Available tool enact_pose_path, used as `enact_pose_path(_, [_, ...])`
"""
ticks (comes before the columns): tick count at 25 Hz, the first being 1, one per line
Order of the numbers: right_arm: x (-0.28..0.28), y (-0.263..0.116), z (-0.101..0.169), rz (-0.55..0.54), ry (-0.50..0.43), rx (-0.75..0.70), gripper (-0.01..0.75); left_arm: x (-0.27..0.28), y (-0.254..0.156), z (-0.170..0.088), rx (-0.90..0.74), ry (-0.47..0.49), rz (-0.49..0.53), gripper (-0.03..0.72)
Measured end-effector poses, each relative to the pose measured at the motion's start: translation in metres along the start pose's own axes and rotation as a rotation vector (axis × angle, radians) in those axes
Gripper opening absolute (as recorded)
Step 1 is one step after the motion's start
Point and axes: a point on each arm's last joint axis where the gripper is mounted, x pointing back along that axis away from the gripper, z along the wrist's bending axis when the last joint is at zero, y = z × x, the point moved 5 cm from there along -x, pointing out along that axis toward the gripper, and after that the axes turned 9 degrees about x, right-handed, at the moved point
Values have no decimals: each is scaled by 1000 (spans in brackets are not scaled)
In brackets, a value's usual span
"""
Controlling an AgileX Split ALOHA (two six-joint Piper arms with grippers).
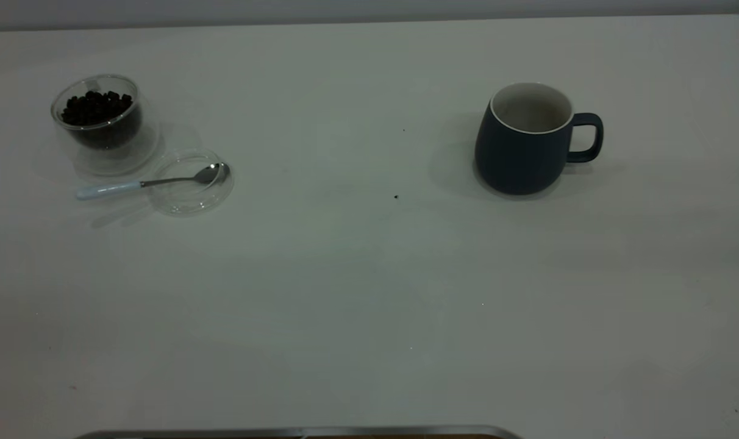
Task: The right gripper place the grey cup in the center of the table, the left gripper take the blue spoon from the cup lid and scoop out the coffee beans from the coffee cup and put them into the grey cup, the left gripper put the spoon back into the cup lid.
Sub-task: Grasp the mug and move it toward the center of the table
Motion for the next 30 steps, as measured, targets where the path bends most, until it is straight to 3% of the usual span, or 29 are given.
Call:
enact_pose_path(7, [-86, 37, -11, 133, 99, 155, 590, 0, 0, 0, 0, 0, 0, 431])
enact_pose_path(10, [-129, 39, -15, 222, 160, 314, 590, 0, 0, 0, 0, 0, 0, 431])
enact_pose_path(17, [-216, 36, -18, 307, 275, 511, 590, 0, 0, 0, 0, 0, 0, 431])
enact_pose_path(24, [-297, 20, -34, 308, 228, 724, 589, 0, 0, 0, 0, 0, 0, 430])
enact_pose_path(30, [-349, 6, -73, 351, 219, 842, 589, 0, 0, 0, 0, 0, 0, 430])
